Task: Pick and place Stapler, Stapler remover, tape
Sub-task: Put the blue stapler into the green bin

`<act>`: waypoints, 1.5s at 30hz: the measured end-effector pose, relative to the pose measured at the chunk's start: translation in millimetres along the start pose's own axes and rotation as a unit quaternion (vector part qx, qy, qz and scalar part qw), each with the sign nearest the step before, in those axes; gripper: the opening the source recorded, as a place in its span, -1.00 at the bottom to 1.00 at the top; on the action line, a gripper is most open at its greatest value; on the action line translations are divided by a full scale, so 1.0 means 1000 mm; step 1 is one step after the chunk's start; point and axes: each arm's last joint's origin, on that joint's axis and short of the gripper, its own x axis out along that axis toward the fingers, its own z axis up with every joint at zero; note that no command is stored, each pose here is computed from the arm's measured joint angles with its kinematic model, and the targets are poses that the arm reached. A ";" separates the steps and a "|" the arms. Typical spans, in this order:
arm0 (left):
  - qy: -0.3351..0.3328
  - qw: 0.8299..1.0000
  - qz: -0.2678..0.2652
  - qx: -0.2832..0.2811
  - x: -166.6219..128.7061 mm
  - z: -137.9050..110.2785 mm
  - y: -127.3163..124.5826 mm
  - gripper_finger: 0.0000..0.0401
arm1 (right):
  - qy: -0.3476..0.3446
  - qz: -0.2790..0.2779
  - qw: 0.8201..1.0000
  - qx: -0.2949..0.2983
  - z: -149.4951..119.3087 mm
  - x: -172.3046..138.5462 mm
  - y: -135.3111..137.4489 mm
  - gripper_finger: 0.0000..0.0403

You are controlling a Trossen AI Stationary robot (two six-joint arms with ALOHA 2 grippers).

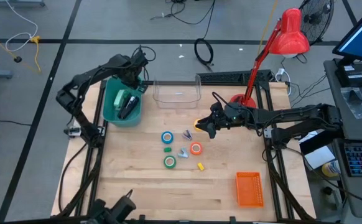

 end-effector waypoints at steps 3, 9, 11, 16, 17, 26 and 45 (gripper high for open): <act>0.001 1.000 -0.004 -0.006 0.009 0.006 0.002 -0.66 | 0.001 -0.001 1.000 0.000 0.000 0.000 0.000 -0.17; 0.022 0.999 -0.004 -0.037 0.039 -0.002 0.007 -0.66 | 0.000 -0.001 1.000 0.000 0.000 0.000 0.000 -0.17; 0.026 0.999 -0.010 -0.042 0.050 -0.007 0.006 -0.66 | 0.000 -0.002 1.000 0.000 0.000 0.000 0.000 -0.17; 0.000 0.999 -0.019 -0.046 0.059 -0.006 0.003 -0.66 | 0.000 -0.002 1.000 0.002 0.000 0.000 0.000 -0.17; -0.006 0.999 -0.020 -0.045 0.059 -0.005 0.003 -0.66 | 0.000 -0.002 1.000 0.005 0.000 0.000 0.000 -0.17; -0.041 0.998 -0.022 -0.044 0.063 0.003 0.006 -0.66 | 0.000 -0.002 1.000 0.014 0.000 0.000 0.000 -0.17; -0.052 0.997 -0.028 -0.054 0.088 -0.003 0.006 -0.66 | -0.001 -0.002 1.000 0.011 0.000 0.000 0.000 -0.17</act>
